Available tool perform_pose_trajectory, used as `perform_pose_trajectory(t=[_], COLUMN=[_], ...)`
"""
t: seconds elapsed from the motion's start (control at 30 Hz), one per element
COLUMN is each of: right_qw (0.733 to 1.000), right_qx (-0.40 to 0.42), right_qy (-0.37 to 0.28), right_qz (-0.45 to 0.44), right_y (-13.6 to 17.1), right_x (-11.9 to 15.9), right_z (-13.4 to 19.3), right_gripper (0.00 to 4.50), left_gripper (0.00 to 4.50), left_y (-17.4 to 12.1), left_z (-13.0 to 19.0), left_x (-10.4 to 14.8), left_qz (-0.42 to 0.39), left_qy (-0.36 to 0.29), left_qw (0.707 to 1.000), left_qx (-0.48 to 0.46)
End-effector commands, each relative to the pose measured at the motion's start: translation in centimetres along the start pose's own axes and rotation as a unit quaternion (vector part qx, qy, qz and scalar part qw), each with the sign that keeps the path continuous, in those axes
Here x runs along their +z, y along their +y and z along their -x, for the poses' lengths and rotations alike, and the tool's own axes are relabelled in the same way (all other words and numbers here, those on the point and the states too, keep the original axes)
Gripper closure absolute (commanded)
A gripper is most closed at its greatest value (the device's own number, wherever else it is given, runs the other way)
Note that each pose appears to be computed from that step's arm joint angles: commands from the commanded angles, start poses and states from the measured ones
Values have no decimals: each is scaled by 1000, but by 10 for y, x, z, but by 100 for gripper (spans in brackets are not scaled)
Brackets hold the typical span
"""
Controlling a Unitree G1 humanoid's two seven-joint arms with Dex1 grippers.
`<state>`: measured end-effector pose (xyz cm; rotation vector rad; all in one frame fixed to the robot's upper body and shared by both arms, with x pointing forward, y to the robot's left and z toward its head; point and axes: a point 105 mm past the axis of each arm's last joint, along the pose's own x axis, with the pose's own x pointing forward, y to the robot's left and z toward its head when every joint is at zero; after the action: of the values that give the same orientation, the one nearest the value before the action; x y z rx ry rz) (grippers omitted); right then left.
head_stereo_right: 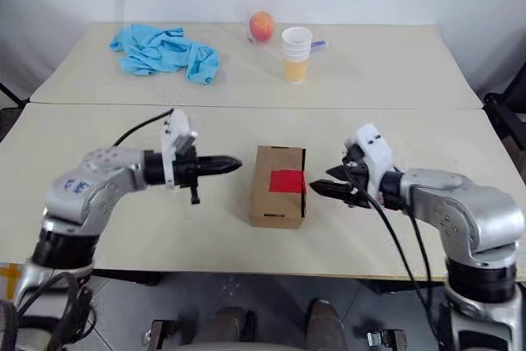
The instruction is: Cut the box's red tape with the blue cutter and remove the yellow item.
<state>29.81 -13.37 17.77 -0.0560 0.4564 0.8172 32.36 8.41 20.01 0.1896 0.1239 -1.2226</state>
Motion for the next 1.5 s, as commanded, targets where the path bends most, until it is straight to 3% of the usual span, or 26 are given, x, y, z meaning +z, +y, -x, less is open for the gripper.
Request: perform_pose_trajectory(t=[0.03,0.23,0.5,0.83,1.17,1.5], right_qw=[1000,1000,999,998,988,979], right_qx=[-11,-24,-40,-48,-131,-159], right_qy=[0,14,23,30,69,116], right_qz=[-1,3,-12,-27,34,59], right_y=[2,1,-12,-16,-22,-24], right_x=[3,-2,-6,-10,8,-8], right_z=[-5,-11,3,-1,-13,-15], right_gripper=[17,4,4,4,4,4], left_gripper=[450,450,450,450,450,450], left_y=[3,-2,-5,-9,-9,-11], left_z=[-17,-38,-36,-41,-47,-54], left_x=[-12,-28,-50,-50,-51,-70], left_qz=[-16,-29,-18,-14,-20,-10], left_qy=[26,52,92,90,97,127], left_qw=[1000,998,996,996,995,992], left_qx=[7,6,8,3,-2,-5])
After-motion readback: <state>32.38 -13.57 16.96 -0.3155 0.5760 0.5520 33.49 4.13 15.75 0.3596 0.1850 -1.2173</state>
